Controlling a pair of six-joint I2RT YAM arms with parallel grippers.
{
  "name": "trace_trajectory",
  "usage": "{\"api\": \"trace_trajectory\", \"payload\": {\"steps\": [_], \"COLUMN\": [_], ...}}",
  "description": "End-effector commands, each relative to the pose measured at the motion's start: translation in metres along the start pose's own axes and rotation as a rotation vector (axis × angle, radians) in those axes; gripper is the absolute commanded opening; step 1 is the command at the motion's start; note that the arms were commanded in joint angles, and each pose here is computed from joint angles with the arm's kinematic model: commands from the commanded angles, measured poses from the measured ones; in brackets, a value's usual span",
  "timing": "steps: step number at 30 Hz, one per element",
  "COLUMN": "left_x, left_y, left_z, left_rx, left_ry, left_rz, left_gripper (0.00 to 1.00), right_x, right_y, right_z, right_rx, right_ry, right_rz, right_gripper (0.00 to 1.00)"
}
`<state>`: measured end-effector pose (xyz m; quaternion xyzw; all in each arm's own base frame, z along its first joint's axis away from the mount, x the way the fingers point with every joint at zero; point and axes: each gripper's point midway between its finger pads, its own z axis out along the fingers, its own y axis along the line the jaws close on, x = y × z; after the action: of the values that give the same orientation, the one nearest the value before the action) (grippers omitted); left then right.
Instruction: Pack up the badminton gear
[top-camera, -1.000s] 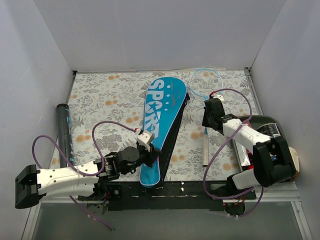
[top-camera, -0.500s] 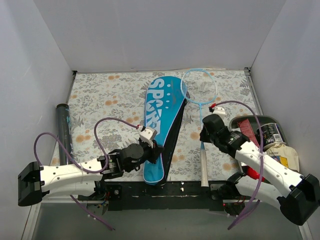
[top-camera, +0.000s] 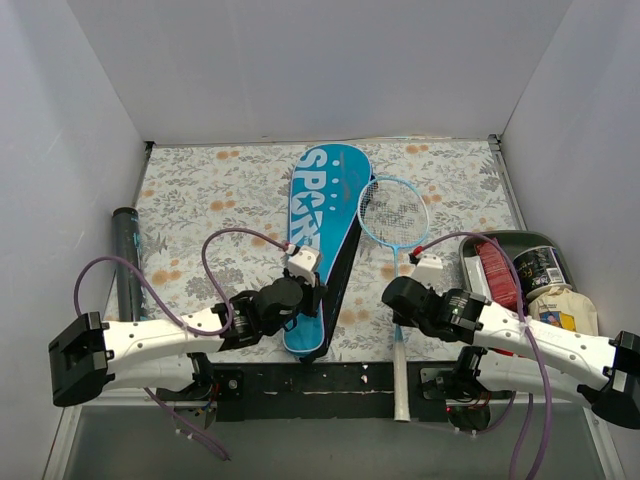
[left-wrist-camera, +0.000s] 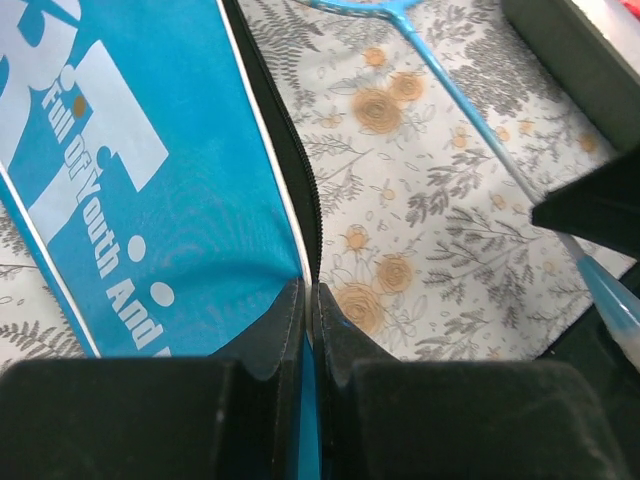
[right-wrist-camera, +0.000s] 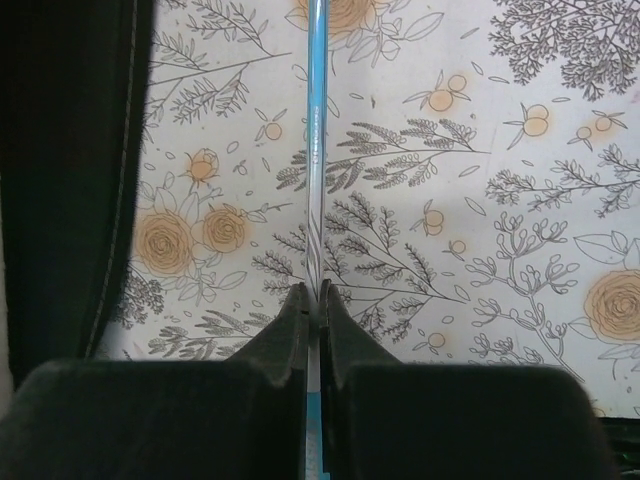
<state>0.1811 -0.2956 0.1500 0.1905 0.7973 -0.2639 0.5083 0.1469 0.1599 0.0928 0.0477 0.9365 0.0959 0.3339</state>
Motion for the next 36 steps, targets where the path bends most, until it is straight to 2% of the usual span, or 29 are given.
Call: {"api": "trace_trajectory", "payload": {"steps": [1,11,13,22,36], "left_x": [-0.028,-0.038,-0.038,-0.040,-0.035], "left_y": [0.014,0.029,0.027,0.024,0.013], "left_z": [0.009,0.013,0.014,0.010,0.005], "left_rx": [-0.045,-0.045,-0.035,-0.017,0.053], "left_ry": [-0.059,-0.069,-0.065,-0.066,-0.045], "left_rz": [-0.051,-0.091,-0.091,-0.108,-0.127], "left_gripper": [0.00,0.00,0.00,0.00,0.00], "right_x": [-0.008,0.018,0.014,0.014,-0.015], "right_y": [-0.015,-0.002,0.015,0.051,0.108], "right_z": [-0.009,-0.009,-0.013,-0.031,-0.015], "right_rx": [0.073,0.016,-0.030,-0.003,-0.101], "right_ry": [-0.068,-0.014,-0.026,-0.061,-0.191], "right_rz": [0.060,0.002,-0.019,-0.134,-0.185], "right_gripper": [0.01,0.01,0.01,0.01,0.01]}}
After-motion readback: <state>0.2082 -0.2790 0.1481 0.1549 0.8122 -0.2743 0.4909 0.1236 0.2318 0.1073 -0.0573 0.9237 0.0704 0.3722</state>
